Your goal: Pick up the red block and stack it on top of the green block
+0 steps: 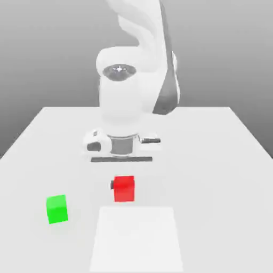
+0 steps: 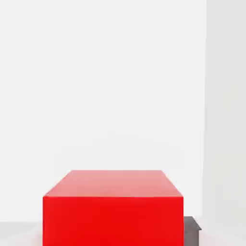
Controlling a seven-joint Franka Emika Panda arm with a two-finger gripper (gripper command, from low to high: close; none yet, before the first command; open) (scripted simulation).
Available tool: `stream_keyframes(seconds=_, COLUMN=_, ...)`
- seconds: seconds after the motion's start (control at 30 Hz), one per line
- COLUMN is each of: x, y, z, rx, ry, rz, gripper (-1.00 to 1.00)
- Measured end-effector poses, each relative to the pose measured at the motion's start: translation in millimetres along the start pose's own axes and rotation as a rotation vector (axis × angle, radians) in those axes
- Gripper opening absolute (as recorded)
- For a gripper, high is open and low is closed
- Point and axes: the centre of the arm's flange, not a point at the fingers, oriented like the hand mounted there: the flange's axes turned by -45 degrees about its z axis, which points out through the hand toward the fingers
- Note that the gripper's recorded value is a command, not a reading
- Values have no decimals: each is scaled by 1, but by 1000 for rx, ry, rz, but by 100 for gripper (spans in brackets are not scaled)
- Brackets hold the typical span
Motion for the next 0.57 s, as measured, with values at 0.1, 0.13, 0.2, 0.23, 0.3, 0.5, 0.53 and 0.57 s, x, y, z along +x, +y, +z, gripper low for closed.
stream_keyframes(seconds=0.1, x=9, y=47, z=-9, rx=0, ry=1, rz=241, gripper=-100)
stream_keyframes(seconds=0.13, x=11, y=64, z=-12, rx=-1, ry=1, rz=322, gripper=-100)
stream_keyframes(seconds=0.2, x=11, y=98, z=-17, rx=-2, ry=1, rz=483, gripper=-100)
stream_keyframes(seconds=0.23, x=10, y=116, z=-20, rx=-3, ry=0, rz=568, gripper=-100)
stream_keyframes(seconds=0.3, x=10, y=131, z=-13, rx=-2, ry=1, rz=637, gripper=-100)
stream_keyframes(seconds=0.5, x=9, y=136, z=39, rx=-4, ry=0, rz=660, gripper=100)
stream_keyframes(seconds=0.53, x=9, y=136, z=39, rx=-4, ry=0, rz=660, gripper=100)
stream_keyframes(seconds=0.57, x=9, y=136, z=39, rx=-4, ry=0, rz=660, gripper=100)
